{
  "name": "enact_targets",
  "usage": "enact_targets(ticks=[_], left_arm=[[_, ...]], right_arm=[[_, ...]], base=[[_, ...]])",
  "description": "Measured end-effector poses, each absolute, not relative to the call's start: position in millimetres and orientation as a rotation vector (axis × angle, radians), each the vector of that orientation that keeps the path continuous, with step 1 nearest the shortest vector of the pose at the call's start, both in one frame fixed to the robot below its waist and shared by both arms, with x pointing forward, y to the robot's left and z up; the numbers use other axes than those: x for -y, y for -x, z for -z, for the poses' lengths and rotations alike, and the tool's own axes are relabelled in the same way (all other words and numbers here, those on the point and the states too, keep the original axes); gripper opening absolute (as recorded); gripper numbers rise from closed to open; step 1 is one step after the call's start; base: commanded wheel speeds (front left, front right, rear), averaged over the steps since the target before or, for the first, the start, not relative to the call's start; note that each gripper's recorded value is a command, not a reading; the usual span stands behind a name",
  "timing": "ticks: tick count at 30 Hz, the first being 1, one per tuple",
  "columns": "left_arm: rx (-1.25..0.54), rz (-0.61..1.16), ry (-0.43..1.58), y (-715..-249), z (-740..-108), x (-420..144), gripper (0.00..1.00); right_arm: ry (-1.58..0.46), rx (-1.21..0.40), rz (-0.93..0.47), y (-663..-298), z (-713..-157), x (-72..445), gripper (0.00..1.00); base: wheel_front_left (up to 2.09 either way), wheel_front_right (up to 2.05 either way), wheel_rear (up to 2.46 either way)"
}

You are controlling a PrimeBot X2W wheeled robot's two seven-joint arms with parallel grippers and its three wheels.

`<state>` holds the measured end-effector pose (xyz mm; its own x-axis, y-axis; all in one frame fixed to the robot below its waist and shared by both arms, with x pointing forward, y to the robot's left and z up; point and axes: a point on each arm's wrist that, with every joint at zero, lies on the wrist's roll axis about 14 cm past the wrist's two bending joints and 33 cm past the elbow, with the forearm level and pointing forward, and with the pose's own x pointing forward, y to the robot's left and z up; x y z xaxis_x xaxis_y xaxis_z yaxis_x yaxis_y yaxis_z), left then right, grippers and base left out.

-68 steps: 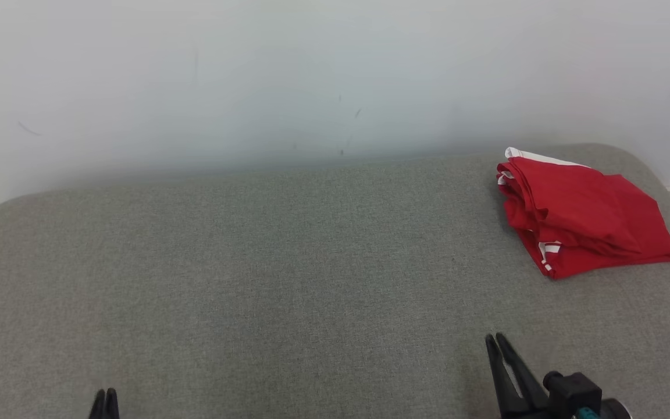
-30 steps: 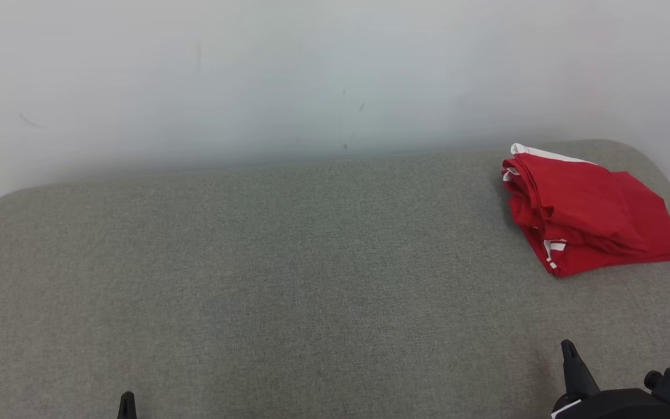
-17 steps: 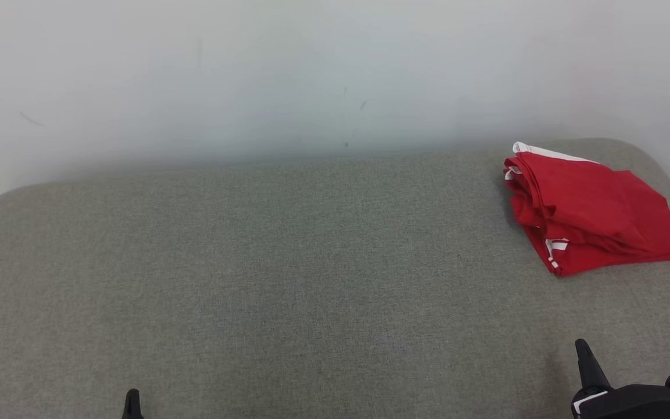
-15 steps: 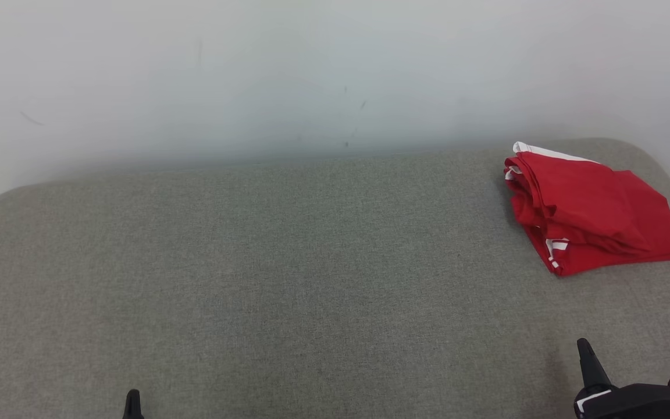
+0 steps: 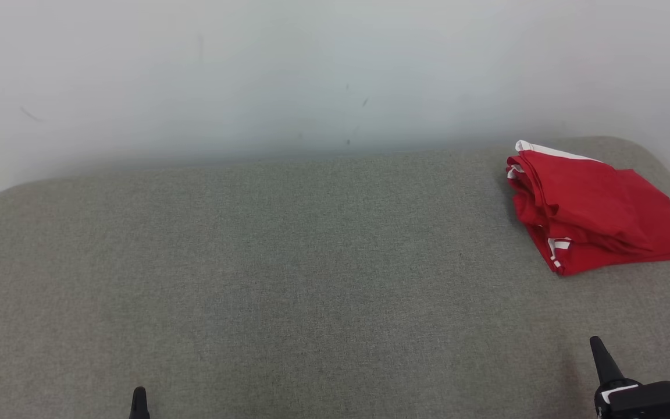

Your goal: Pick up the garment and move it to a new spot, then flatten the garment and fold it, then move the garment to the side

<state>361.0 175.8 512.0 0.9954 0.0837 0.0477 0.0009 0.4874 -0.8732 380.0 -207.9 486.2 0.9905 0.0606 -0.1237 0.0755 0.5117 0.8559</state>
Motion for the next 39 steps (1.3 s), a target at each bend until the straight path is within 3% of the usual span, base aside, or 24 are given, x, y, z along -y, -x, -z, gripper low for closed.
enact_targets(ticks=[39], left_arm=[[0.056, -0.047, 1.411, -366.8, -504.9, -162.3, 0.00]], right_arm=[[-1.406, -0.098, -0.004, -388.0, -499.1, 231.4, 0.00]], base=[[0.00, 0.00, 0.00]])
